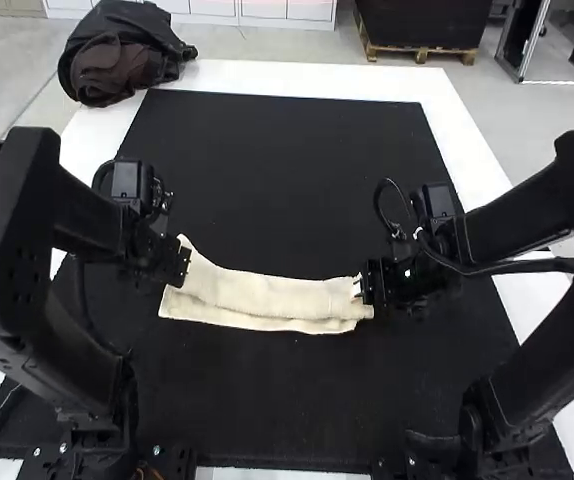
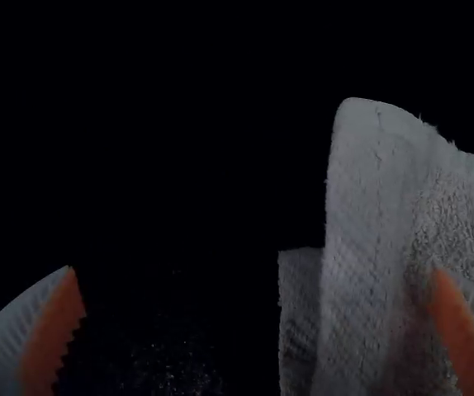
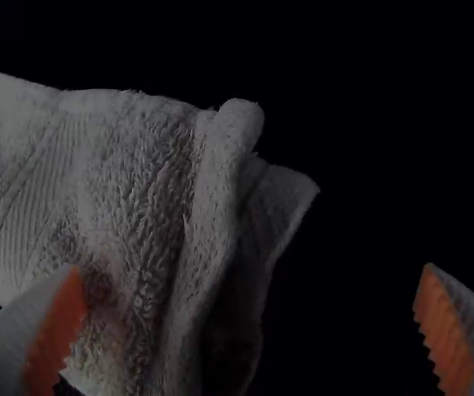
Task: Fold the towel.
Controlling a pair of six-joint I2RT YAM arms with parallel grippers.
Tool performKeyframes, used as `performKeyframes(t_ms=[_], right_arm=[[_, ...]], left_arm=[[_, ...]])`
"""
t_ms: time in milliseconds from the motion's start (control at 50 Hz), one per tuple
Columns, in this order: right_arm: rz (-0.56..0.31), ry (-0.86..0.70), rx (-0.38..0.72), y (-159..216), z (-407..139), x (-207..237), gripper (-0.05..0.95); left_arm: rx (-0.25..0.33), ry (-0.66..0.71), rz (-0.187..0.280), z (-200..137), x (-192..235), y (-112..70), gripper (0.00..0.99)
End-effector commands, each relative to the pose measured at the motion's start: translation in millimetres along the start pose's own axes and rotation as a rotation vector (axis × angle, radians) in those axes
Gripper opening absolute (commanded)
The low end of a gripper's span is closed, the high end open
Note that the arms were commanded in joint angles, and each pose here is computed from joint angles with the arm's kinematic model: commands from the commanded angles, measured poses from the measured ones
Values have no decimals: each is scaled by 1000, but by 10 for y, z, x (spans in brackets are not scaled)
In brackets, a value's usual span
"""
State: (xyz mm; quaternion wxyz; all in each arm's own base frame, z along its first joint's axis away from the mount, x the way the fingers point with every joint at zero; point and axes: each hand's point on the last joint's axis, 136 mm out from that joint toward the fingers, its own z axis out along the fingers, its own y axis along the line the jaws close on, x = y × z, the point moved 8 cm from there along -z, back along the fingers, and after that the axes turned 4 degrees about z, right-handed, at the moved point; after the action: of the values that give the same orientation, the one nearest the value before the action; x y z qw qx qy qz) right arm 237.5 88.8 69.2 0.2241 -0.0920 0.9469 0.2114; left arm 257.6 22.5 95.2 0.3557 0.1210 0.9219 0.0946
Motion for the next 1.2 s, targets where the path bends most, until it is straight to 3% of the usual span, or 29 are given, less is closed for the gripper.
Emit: performKeyframes(t_ms=[0,480,640,720,1020,1180], right_arm=[[-30,-33,2,37,-17,-107,913],[-53,-9,-16,99,116,-126,913],[-58,-5,-17,114,162,-158,913],[-60,-7,-17,119,178,-171,913],[-86,11,-37,218,251,-149,913],[-99,27,-46,265,298,-132,913]], left_arm=[[-24,-12,-5,2,4,59,974],[-70,-71,-59,-28,-131,252,972],[-90,-94,-106,-54,-221,348,972],[-72,-89,-133,-64,-233,361,972],[-23,-32,-129,-51,-109,272,974],[61,-46,-137,-49,-102,201,974]])
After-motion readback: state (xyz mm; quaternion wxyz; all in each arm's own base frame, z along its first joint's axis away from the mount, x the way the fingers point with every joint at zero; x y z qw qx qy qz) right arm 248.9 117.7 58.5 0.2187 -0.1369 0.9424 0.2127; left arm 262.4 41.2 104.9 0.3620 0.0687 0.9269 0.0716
